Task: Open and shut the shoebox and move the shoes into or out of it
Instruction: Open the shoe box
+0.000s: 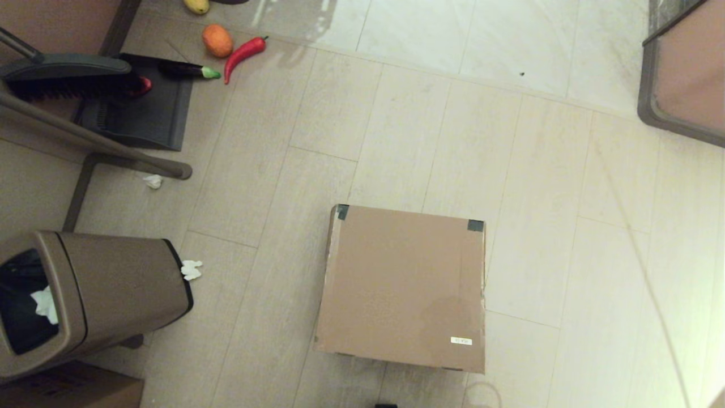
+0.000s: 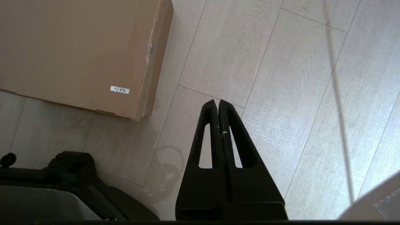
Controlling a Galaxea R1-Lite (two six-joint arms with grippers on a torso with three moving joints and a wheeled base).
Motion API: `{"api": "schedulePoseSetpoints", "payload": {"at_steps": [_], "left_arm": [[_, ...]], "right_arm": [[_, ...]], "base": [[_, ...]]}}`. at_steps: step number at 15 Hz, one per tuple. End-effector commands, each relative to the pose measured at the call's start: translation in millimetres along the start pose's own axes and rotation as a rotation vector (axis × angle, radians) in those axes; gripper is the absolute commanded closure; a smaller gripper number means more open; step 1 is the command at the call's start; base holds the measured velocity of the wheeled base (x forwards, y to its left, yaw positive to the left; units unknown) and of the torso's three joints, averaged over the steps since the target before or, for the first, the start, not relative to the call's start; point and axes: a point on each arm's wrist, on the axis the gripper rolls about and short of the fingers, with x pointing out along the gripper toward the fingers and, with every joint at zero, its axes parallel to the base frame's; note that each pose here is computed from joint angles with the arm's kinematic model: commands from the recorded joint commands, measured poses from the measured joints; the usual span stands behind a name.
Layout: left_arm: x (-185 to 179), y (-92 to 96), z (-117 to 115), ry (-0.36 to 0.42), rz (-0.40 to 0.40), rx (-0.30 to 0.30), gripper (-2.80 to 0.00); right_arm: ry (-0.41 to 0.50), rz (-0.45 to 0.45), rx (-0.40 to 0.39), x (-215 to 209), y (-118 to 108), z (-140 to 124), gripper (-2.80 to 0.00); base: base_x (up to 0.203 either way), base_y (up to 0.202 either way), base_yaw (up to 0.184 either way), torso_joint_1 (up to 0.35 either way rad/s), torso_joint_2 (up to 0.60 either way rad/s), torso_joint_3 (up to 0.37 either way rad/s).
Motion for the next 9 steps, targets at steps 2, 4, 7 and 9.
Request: {"api": "schedulePoseSetpoints", "payload": {"at_steps": [2, 4, 7, 9], "left_arm": [[0.0, -0.1, 0.4, 0.0, -0.004, 0.016, 0.0], [-3.3, -0.9, 22.2, -0.042, -0.033, 0.057, 0.0], [18.8, -1.7, 74.5, 0.071, -0.061, 0.008, 0.0], [61.7, -3.0, 99.5, 0.247, -0.072, -0.099, 0.0]], "right_arm": [[0.026, -0.001, -0.009, 0.7, -0.1, 0.2, 0.0], [0.023, -0.039, -0.038, -4.5, -1.7, 16.3, 0.0], [0.153, -0.08, 0.017, 7.3, -6.1, 68.0, 0.0], [0.373, -0.106, 0.075, 49.6, -9.4, 91.4, 0.0]], "base": [[0.0, 0.0, 0.0, 0.0, 0.0, 0.0], [0.0, 0.0, 0.0, 0.0, 0.0, 0.0], [0.0, 0.0, 0.0, 0.0, 0.0, 0.0], [0.0, 0.0, 0.0, 0.0, 0.0, 0.0]]}}
